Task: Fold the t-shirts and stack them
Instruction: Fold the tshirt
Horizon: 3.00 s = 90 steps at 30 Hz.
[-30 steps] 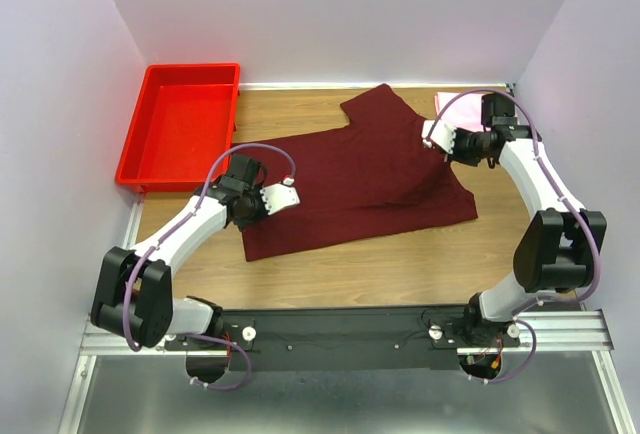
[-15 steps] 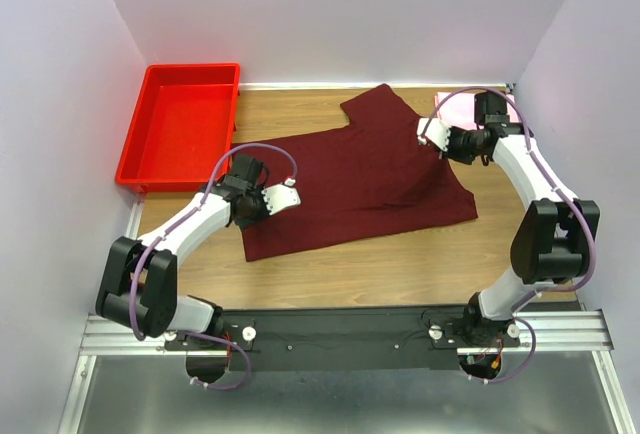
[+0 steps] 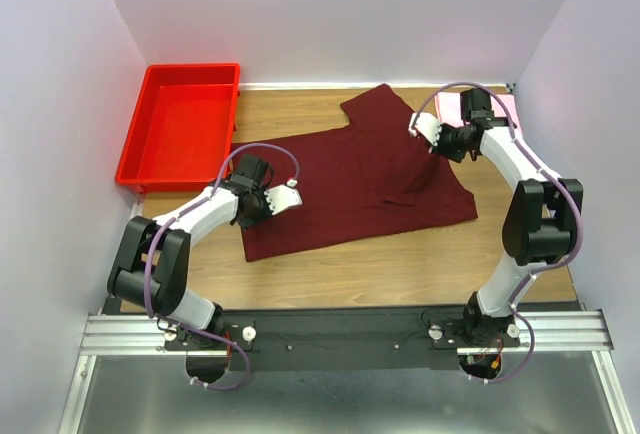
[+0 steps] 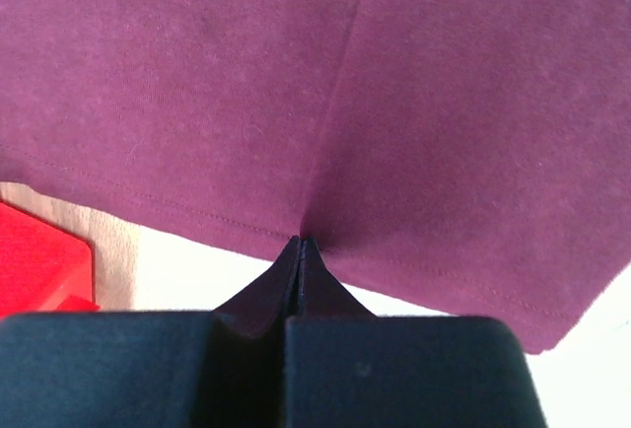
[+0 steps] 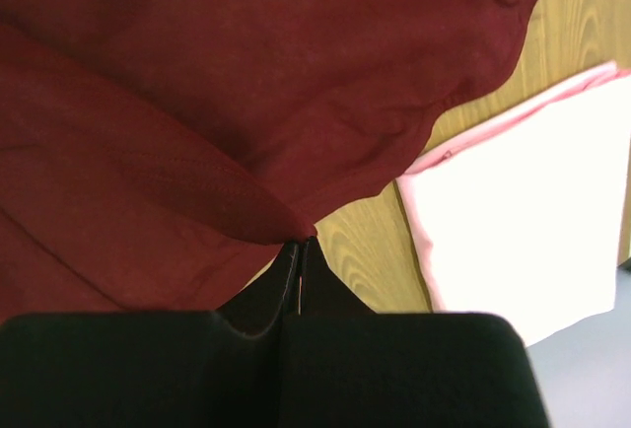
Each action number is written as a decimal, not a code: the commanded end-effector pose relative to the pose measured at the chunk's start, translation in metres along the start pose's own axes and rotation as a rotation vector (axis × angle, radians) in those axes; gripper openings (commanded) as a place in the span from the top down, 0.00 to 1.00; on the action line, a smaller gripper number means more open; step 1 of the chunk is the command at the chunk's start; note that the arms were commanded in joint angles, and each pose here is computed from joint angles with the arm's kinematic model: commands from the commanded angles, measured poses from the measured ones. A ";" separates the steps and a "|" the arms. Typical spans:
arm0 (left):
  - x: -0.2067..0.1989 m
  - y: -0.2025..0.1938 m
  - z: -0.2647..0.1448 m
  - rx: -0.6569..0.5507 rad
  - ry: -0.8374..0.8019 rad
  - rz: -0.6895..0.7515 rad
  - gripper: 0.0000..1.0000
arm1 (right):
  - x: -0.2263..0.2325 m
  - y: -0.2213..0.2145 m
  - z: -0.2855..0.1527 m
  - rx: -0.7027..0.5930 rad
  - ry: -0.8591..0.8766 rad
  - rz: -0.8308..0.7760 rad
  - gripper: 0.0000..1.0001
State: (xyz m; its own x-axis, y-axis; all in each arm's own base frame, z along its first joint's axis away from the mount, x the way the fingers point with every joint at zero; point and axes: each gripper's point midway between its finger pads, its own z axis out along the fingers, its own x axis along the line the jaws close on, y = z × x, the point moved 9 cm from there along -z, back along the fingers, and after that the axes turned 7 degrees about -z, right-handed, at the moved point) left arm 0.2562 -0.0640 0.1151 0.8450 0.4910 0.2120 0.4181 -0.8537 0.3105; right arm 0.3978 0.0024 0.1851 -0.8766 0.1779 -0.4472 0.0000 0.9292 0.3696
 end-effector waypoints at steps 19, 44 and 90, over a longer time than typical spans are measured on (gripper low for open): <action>0.023 0.039 -0.056 -0.200 -0.029 -0.170 0.53 | -0.013 -0.025 -0.036 0.162 0.023 0.492 0.32; -0.038 -0.012 0.029 0.149 -0.172 -0.004 0.76 | 0.132 -0.082 0.005 0.540 0.473 0.712 0.63; -0.033 0.045 -0.012 -0.224 -0.224 -0.052 0.58 | 0.170 0.065 0.024 0.274 0.359 0.401 0.62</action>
State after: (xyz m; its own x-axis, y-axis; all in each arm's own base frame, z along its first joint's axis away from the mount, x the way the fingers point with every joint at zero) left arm 0.2407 -0.1166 0.1354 0.8958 0.4437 -0.0244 0.3904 -0.7596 0.5202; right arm 0.2588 0.1020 0.1227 -0.8952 0.4429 0.0487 0.4411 0.8654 0.2375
